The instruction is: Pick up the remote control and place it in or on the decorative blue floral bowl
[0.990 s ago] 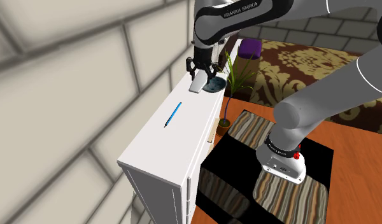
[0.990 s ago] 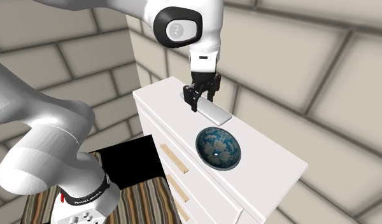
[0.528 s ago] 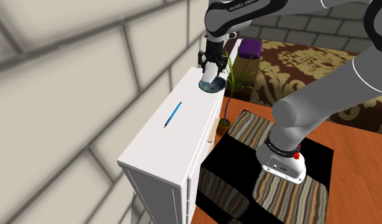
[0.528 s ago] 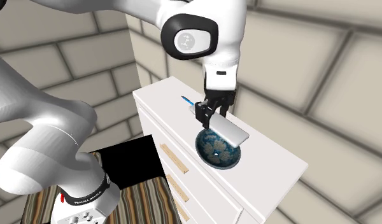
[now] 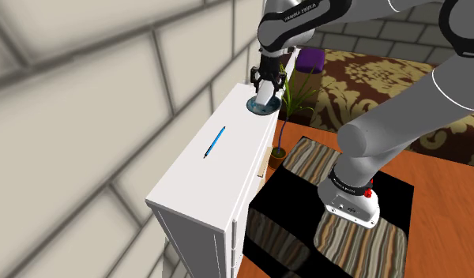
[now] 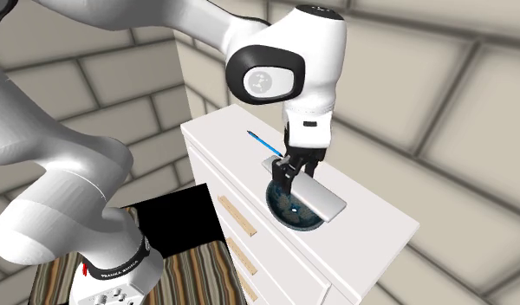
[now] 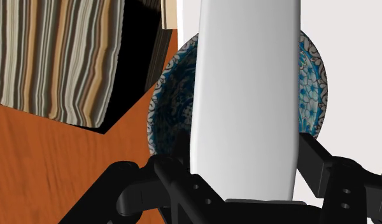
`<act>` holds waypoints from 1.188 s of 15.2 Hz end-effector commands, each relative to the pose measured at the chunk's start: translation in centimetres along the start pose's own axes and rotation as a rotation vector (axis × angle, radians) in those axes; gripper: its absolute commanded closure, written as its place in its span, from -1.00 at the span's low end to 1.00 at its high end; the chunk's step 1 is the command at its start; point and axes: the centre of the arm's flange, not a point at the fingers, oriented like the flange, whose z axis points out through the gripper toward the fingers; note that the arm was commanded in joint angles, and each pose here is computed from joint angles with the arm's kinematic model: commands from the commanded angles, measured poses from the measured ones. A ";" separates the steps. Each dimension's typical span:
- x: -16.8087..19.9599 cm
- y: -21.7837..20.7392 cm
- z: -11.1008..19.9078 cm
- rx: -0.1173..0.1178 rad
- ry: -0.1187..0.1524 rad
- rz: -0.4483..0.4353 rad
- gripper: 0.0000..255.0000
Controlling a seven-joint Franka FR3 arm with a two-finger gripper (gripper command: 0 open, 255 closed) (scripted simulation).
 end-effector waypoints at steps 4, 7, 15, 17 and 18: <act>-0.1 0.0 2.6 0.001 0.001 0.000 1.00; -0.1 0.0 4.2 0.001 0.001 0.000 1.00; -0.1 0.0 4.6 0.001 0.001 0.000 1.00; -0.1 0.0 4.6 0.001 0.001 0.000 -1.00; -0.1 0.0 4.6 0.001 0.001 0.000 -1.00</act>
